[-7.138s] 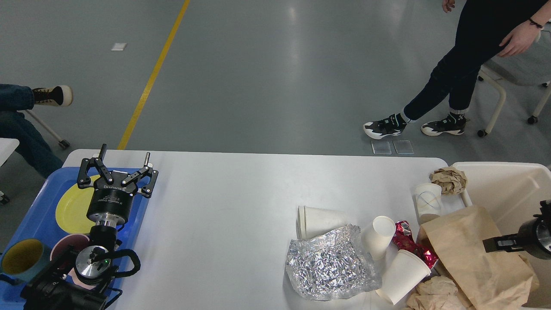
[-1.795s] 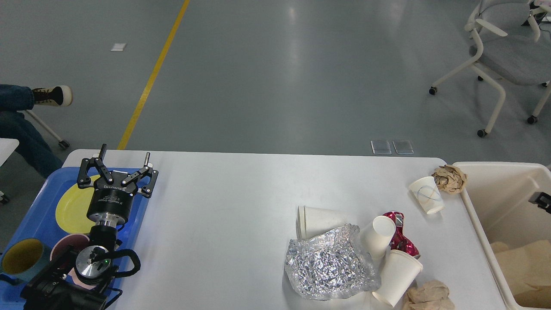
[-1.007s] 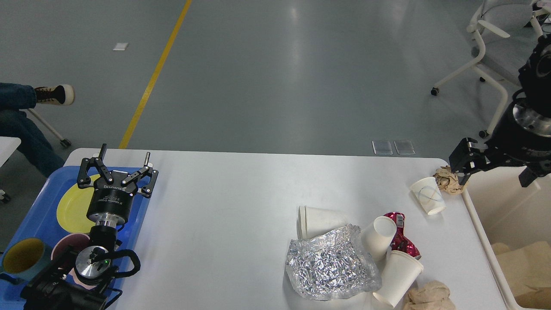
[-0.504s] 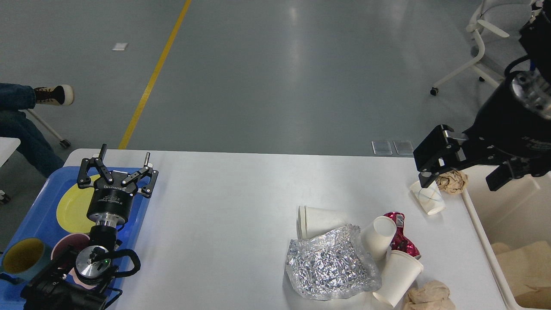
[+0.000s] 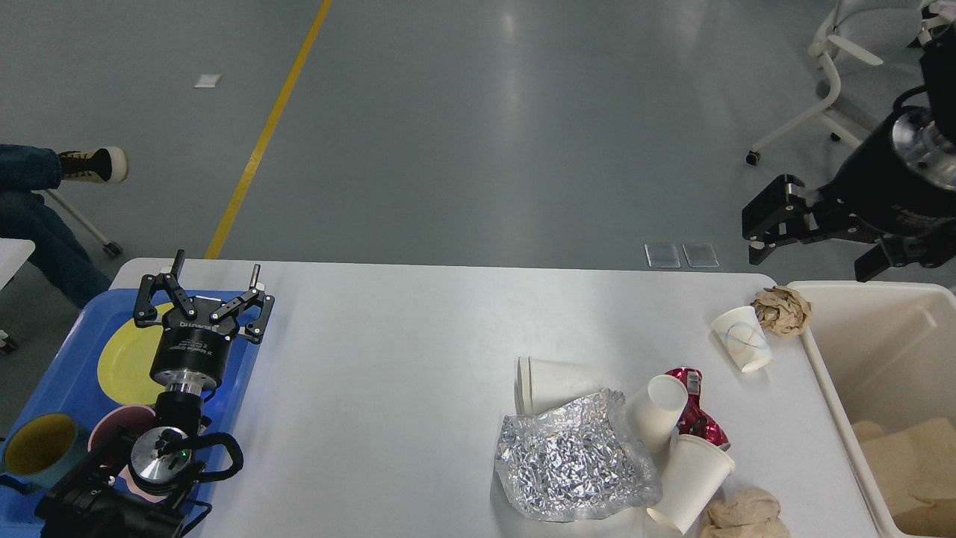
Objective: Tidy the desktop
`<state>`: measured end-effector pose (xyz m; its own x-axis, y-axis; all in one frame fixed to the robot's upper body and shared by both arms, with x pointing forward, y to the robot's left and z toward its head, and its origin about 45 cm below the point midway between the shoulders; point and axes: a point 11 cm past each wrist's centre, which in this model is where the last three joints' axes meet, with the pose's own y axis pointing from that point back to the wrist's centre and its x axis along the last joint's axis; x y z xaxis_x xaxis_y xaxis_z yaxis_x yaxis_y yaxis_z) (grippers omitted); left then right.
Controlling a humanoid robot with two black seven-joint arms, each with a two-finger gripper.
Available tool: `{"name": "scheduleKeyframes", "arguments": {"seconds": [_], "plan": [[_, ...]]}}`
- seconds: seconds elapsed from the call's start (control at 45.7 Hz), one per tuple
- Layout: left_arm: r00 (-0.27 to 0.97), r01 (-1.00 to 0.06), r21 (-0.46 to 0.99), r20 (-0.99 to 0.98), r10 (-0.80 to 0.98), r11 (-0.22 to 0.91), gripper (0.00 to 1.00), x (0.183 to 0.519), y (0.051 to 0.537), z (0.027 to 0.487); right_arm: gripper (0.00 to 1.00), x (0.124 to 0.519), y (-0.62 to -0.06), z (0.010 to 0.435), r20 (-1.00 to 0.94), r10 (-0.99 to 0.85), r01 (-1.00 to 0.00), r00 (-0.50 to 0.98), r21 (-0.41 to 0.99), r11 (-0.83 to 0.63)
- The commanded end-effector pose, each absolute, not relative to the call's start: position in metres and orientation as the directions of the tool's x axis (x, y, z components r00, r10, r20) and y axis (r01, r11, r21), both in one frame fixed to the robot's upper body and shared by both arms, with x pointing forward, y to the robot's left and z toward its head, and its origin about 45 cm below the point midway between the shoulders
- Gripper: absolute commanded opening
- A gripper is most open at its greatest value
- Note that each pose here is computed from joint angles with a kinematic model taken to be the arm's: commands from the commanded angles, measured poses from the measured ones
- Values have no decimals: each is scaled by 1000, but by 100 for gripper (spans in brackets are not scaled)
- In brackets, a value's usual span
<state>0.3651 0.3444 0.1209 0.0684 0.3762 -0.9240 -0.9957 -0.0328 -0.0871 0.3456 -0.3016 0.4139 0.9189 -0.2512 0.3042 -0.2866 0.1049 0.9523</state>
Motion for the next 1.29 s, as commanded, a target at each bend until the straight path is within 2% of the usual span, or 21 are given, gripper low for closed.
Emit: {"name": "scheduleKeyframes", "arguments": {"seconds": [0.0, 0.153, 0.35, 0.504, 0.613, 0.701, 0.876, 1.073, 1.182, 1.27], "plan": [[70, -996, -88, -924, 376, -32, 96, 365, 344, 121, 100, 380, -347, 372, 400, -351, -354, 847, 916, 190], [70, -996, -88, -924, 376, -32, 96, 365, 344, 121, 100, 412, -393, 311, 496, -402, -403, 770, 866, 296], [70, -996, -88, -924, 376, -32, 96, 365, 344, 121, 100, 448, -412, 224, 583, -419, -475, 696, 812, 340], [70, -996, -88, -924, 376, -32, 96, 365, 344, 121, 100, 448, -418, 154, 659, -400, -533, 637, 752, 389], [70, -996, -88, -924, 376, -32, 96, 365, 344, 121, 100, 432, -416, 116, 730, -374, -586, 572, 683, 436], [70, -996, -88, -924, 376, -32, 96, 365, 344, 121, 100, 416, -411, 91, 733, -367, -583, 573, 679, 447], [67, -996, -86, -924, 376, -33, 96, 365, 345, 120, 100, 406, -409, 77, 712, -398, -574, 578, 702, 423], [68, -996, -87, -924, 376, -33, 96, 365, 344, 121, 100, 419, -405, 87, 719, -427, -684, 549, 680, 265], [68, -996, -87, -924, 376, -33, 96, 365, 344, 121, 100, 420, -402, 89, 725, -303, -731, 618, 672, 119], [70, -996, -88, -924, 376, -32, 96, 365, 344, 121, 100, 412, -404, 82, 719, -98, -712, 688, 695, 99]]}}
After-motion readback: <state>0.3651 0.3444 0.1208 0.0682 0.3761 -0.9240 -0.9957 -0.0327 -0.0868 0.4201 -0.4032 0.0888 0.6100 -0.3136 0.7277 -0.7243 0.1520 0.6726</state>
